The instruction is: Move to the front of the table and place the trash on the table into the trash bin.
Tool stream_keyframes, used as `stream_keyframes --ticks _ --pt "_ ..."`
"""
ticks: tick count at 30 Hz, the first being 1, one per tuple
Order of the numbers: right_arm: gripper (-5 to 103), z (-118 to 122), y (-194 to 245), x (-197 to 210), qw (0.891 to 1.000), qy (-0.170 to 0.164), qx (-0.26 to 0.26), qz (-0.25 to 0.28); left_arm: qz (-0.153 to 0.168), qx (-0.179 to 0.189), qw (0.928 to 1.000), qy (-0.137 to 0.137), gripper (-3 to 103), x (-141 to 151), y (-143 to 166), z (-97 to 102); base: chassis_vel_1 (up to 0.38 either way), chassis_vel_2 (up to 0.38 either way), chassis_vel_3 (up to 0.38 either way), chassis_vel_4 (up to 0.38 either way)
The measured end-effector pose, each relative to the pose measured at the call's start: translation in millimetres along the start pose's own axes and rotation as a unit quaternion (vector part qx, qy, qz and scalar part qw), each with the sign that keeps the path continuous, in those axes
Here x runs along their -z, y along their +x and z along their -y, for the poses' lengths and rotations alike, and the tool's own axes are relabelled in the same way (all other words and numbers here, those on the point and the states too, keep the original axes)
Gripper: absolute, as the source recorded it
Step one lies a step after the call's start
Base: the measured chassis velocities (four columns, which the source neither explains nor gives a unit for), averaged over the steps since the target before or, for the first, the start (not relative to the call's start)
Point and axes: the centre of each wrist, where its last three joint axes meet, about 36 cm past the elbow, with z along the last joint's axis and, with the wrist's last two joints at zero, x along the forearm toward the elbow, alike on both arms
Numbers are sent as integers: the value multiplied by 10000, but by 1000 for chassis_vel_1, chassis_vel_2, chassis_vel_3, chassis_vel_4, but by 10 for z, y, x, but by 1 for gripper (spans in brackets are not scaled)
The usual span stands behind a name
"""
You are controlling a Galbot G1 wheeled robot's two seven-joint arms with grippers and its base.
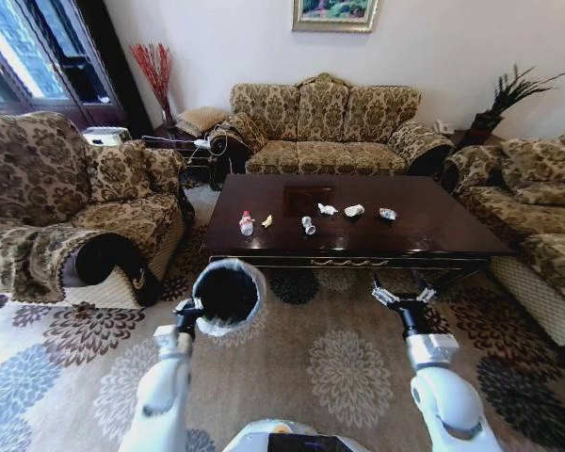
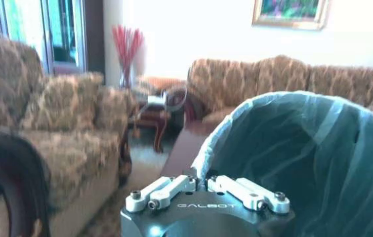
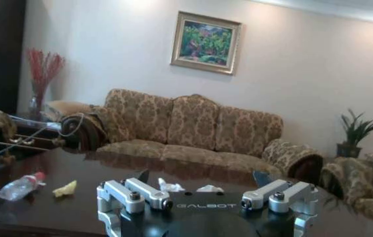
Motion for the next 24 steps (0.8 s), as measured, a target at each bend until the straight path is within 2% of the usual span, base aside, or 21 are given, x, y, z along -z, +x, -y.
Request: stream_keyframes --ticks 1,4,7,11,17,24 --pt "100 0 0 0 10000 0 0 0 0 0 10000 0 4 0 0 0 0 0 0 0" --pt "100 -30 24 47 9999 -115 92 19 303 -21 9995 -89 4 203 114 54 0 0 0 0" --pt "100 -35 41 49 9999 -121 102 12 418 -5 9989 -188 4 226 102 62 0 0 0 0" --pt "100 -26 66 48 9999 -108 94 7 423 -61 9984 -366 4 184 77 49 -23 45 25 -34" --pt "100 -11 83 45 10000 -58 63 4 380 -80 9988 -297 4 143 64 75 -96 128 111 -100" --pt "100 -26 83 21 10000 36 48 -35 320 4 9991 -288 4 112 55 58 -178 269 251 -169"
